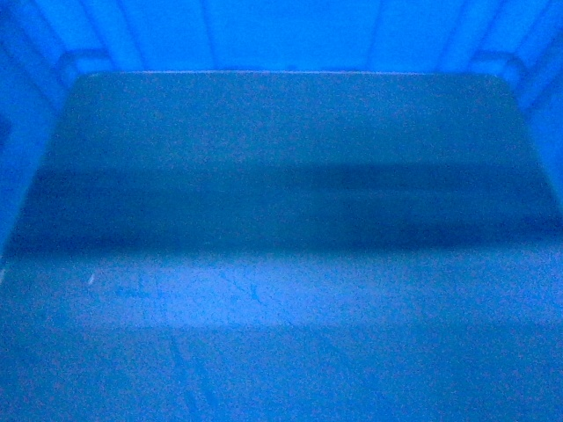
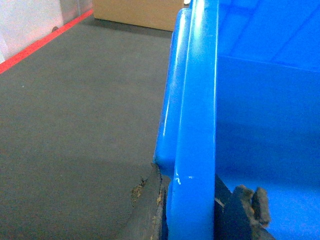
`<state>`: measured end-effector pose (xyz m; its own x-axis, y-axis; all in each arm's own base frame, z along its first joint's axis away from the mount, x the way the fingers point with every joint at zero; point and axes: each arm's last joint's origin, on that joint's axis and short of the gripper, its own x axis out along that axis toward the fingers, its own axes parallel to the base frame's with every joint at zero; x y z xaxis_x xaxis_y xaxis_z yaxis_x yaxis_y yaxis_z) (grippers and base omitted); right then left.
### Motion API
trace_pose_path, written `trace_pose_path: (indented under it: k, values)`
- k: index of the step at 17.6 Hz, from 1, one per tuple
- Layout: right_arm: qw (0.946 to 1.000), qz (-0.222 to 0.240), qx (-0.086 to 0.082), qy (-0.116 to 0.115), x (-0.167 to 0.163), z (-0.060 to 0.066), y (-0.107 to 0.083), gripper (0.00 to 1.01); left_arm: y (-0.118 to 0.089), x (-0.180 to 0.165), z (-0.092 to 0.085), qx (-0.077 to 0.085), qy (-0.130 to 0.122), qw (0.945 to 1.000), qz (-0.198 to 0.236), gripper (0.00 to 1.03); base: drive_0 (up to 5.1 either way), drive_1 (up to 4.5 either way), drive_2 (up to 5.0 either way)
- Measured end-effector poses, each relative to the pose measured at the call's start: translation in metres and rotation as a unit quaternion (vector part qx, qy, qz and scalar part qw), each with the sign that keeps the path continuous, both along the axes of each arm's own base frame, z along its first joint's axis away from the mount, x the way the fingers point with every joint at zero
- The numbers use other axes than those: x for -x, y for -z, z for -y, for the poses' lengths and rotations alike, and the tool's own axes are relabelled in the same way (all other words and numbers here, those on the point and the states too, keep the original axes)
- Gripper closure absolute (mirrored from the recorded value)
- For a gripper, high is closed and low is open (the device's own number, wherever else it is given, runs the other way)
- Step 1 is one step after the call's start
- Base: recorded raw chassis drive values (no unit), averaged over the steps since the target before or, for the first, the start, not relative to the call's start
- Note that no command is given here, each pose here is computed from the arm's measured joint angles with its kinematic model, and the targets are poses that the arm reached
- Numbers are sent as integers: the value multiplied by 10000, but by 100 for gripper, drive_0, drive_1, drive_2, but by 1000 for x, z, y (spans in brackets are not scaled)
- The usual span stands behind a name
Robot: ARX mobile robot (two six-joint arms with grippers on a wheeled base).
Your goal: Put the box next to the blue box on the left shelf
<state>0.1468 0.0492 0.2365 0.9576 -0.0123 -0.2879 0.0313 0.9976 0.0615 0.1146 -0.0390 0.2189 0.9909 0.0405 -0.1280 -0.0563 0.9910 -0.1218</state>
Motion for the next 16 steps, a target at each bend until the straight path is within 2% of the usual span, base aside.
trace_pose_path:
  k: [3, 6, 16]
  values:
    - [10000, 4, 18, 57, 0, 1, 1, 81, 1, 0, 2, -4, 50, 10000, -27, 90, 0, 0, 0]
    - [9998, 48, 52, 201, -1, 3, 1, 82, 1, 1, 4, -69, 311, 9995, -52, 94, 0, 0, 0]
    - [9997, 67, 49, 212, 0, 3, 0, 82, 1, 1, 4, -86, 343, 9994, -66, 94, 0, 0, 0]
